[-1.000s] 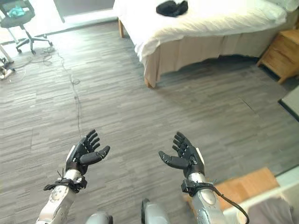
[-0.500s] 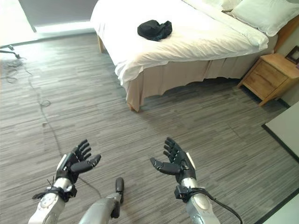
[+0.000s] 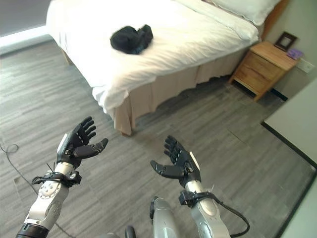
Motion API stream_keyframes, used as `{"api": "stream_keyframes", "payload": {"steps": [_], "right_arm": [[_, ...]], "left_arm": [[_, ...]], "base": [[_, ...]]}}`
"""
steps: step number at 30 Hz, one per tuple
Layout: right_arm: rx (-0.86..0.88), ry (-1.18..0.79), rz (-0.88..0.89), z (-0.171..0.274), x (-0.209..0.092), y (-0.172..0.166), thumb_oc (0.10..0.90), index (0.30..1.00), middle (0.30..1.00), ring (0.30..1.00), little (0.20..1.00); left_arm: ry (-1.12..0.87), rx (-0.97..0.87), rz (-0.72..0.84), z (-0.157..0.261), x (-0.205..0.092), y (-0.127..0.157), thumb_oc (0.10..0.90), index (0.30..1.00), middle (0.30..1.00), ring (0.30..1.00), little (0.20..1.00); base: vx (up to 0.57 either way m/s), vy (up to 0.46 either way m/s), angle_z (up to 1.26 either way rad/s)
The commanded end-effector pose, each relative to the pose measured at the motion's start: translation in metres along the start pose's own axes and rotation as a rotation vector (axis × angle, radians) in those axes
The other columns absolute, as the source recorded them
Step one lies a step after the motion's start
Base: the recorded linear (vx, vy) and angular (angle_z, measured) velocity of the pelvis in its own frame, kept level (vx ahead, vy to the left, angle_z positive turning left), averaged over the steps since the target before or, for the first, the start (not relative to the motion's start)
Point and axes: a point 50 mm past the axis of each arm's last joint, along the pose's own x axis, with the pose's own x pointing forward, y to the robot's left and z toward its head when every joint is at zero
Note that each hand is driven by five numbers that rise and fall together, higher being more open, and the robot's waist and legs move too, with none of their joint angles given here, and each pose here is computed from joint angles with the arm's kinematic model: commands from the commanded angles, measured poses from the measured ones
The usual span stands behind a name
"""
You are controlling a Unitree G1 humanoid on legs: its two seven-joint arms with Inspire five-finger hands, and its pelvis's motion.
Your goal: Pick up bed clothes into laundry basket.
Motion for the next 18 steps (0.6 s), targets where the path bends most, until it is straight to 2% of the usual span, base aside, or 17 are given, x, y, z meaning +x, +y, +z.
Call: {"api": "stream_keyframes", "payload": {"steps": [1,6,9,11,13,18], "right_arm": [[-0.019,-0.227,0.075,0.045,0.019,0.008,0.800,0.900,0.900,0.900,0.900],[-0.003,-0.226,0.076,0.047,0.020,0.004,0.800,0.900,0.900,0.900,0.900],[0.023,-0.264,0.060,0.057,0.023,-0.001,0.800,0.900,0.900,0.900,0.900],[-0.058,-0.283,0.054,0.068,0.027,-0.005,0.800,0.900,0.900,0.900,0.900],[-0.062,-0.349,0.072,0.084,0.031,-0.002,0.800,0.900,0.900,0.900,0.900],[-0.083,-0.290,0.152,0.073,0.033,0.006,0.800,0.900,0.900,0.900,0.900]], "left_arm": [[-0.226,0.050,-0.070,0.041,0.010,-0.006,0.800,0.900,0.900,0.900,0.900],[-0.224,-0.004,-0.072,0.038,0.007,-0.013,0.800,0.900,0.900,0.900,0.900],[-0.319,-0.019,-0.034,0.061,0.007,-0.005,0.800,0.900,0.900,0.900,0.900],[-0.364,0.041,-0.003,0.074,0.009,0.004,0.800,0.900,0.900,0.900,0.900],[-0.453,0.120,0.021,0.099,0.012,0.013,0.800,0.900,0.900,0.900,0.900],[-0.592,0.285,0.067,0.140,0.011,0.033,0.800,0.900,0.900,0.900,0.900]], "base": [[0.50,-0.143,0.48],[0.54,-0.283,0.47],[0.40,-0.372,-0.07],[0.40,-0.183,-0.53],[0.38,0.020,-0.88],[0.35,0.103,-0.87]]}}
